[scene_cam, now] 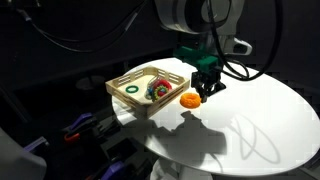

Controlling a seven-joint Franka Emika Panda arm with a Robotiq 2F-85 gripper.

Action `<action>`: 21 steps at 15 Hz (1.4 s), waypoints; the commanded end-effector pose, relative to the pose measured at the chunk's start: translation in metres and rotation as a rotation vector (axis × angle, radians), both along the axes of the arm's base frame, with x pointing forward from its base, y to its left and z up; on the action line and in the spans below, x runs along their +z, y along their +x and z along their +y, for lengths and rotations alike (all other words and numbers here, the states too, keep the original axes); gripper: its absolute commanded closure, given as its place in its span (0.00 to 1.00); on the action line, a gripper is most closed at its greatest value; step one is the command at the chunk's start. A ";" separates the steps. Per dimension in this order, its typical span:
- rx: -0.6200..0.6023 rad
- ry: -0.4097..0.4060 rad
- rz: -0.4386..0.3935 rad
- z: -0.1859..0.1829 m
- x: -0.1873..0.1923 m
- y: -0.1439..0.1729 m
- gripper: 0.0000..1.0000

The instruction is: Put the orange ring on the tray

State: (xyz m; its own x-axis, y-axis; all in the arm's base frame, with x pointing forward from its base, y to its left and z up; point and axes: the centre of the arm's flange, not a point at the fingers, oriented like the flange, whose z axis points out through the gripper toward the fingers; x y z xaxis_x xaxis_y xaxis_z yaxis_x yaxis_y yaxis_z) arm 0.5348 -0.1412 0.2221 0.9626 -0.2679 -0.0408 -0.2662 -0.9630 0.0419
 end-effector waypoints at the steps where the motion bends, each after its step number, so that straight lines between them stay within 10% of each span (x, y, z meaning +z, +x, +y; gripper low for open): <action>1: -0.016 0.011 -0.018 0.011 0.026 0.000 0.70; 11: -0.032 0.015 -0.007 0.011 0.012 0.005 0.04; 21: -0.047 0.016 0.045 0.019 -0.028 0.007 0.00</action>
